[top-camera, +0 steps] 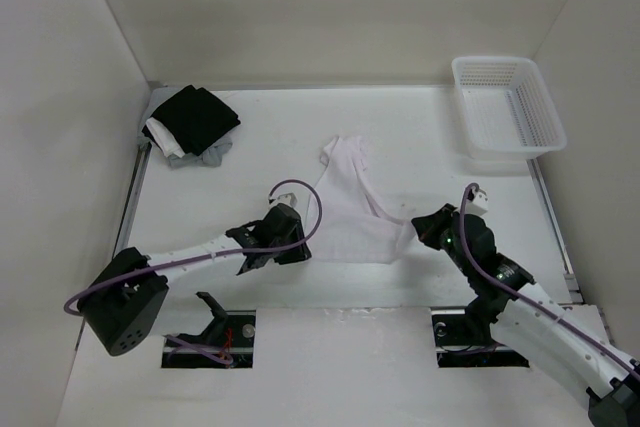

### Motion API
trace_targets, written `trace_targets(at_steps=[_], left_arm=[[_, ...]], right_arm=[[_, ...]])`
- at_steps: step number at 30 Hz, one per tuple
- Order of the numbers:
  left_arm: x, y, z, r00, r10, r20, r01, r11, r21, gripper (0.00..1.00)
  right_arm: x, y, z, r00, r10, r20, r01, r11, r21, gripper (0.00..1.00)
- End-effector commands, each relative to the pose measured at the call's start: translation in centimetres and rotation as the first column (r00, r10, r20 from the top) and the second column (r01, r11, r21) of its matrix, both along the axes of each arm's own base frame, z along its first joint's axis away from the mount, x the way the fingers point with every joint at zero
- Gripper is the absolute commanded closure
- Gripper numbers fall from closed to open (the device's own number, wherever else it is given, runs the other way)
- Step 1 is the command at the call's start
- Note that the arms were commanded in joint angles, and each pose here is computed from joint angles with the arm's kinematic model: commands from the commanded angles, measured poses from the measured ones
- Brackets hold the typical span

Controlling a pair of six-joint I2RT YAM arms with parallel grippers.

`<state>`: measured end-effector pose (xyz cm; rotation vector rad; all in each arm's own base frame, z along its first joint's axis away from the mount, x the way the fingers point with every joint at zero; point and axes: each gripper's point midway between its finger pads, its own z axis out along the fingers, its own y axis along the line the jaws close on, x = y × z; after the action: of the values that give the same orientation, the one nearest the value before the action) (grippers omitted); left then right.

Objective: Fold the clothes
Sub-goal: Flatten the tank top out

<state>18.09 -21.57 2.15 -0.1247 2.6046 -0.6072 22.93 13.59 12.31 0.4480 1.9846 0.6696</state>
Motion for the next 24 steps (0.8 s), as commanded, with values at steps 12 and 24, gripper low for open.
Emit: trace_targets(at_steps=[12,24], left_arm=[[2.4,0.6,2.6,0.992,0.020,0.122,-0.026,0.999,0.047,1.00],[6.5,7.9,31.9,0.660,0.354,0.663,-0.187,0.932,-0.312,1.00]], right_arm=[[0.4,0.3,2.8,0.997,-0.004,0.074,0.001,0.999,0.042,1.00],[-3.2,-1.9,22.3,0.925,0.006,0.379,-0.021,0.999,0.035,1.00]])
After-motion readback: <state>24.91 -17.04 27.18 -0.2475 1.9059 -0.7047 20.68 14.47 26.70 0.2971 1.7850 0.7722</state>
